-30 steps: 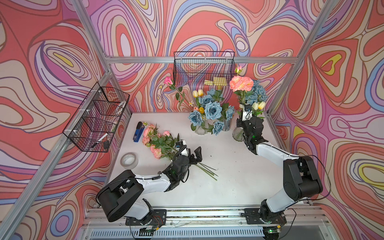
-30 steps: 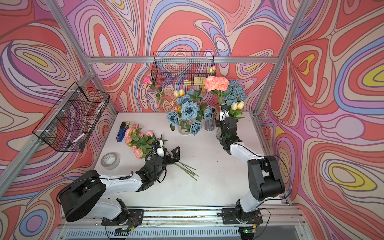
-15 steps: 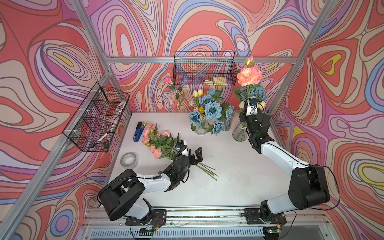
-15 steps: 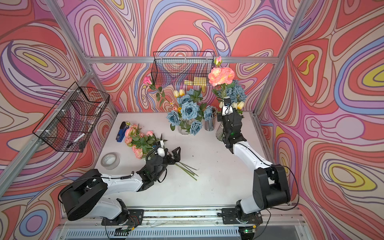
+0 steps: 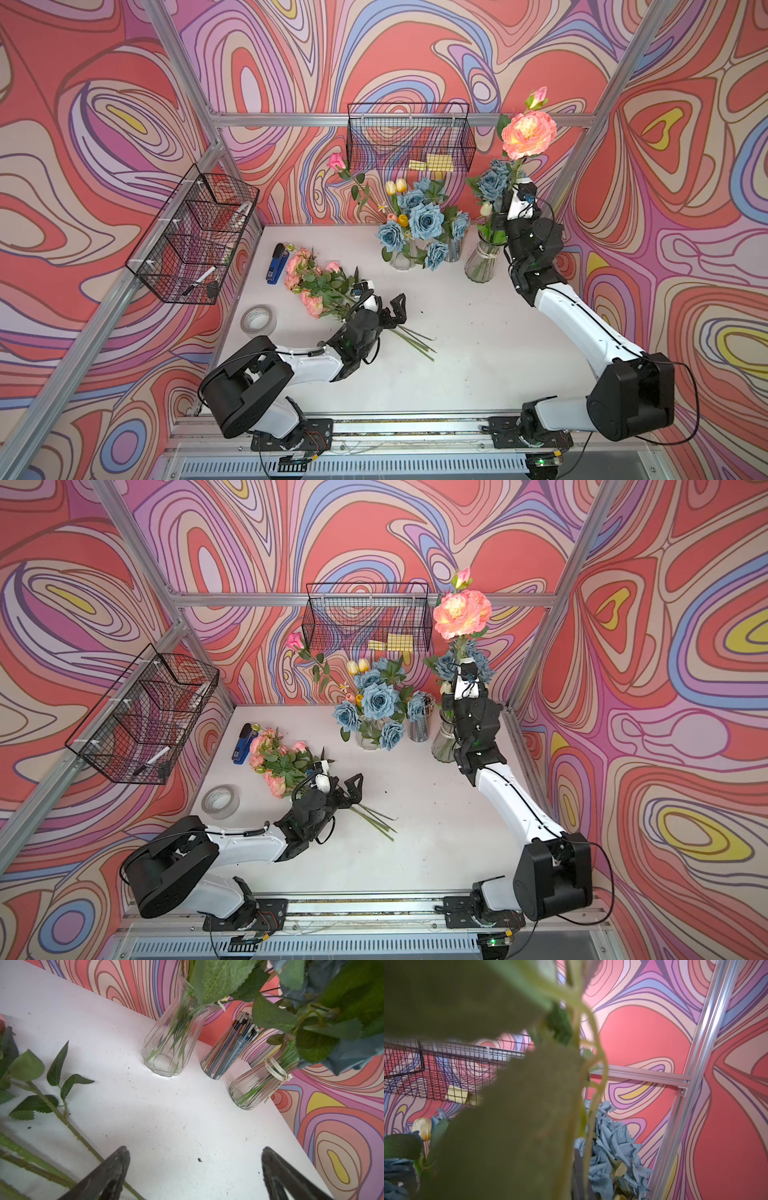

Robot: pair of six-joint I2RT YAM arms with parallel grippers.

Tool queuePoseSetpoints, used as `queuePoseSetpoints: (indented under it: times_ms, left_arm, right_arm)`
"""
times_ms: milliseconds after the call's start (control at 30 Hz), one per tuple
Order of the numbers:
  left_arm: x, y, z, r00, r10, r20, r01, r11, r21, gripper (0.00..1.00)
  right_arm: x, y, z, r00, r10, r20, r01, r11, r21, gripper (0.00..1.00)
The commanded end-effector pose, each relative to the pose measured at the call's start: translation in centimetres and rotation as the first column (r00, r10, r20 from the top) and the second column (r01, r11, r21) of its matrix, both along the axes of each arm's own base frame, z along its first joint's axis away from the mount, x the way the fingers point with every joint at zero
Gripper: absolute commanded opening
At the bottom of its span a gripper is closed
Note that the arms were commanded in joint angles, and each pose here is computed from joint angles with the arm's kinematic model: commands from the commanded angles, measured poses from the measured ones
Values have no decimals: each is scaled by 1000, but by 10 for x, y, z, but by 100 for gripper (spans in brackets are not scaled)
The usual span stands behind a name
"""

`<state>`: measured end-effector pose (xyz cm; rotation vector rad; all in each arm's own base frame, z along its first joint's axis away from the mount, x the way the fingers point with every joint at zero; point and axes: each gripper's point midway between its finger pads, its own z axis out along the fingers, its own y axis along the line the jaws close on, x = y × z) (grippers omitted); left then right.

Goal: Pick out pink flowers from the vase
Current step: Pick up the flower from the vase, then place the flower at the center of the board.

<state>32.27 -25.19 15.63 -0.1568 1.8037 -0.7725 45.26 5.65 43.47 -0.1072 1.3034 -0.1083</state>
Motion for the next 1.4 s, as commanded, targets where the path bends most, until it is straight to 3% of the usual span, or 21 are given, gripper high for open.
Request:
queuePoseSetpoints:
  times_ms: [0,533,733,933,1367]
  left_arm:
    - [-3,0,19,995,-25,100,28,999,-34,100]
    - [-17,-22,50,957,-173,234,185,982,-31,100]
    - [-18,-21,55,952,-173,254,187,982,-32,100]
    - [-29,-33,64,918,-261,299,275,962,-3,100]
    - [-39,-45,77,870,-356,341,372,928,18,100]
  right_arm:
    - [-11,-4,23,999,7,35,-8,999,36,0]
    - [-53,-2,66,992,91,88,-102,986,130,0]
    - [-65,6,68,986,156,64,-164,976,145,0]
    - [-73,14,66,976,213,37,-216,964,155,0]
    - [-89,50,55,897,438,-59,-420,887,195,0]
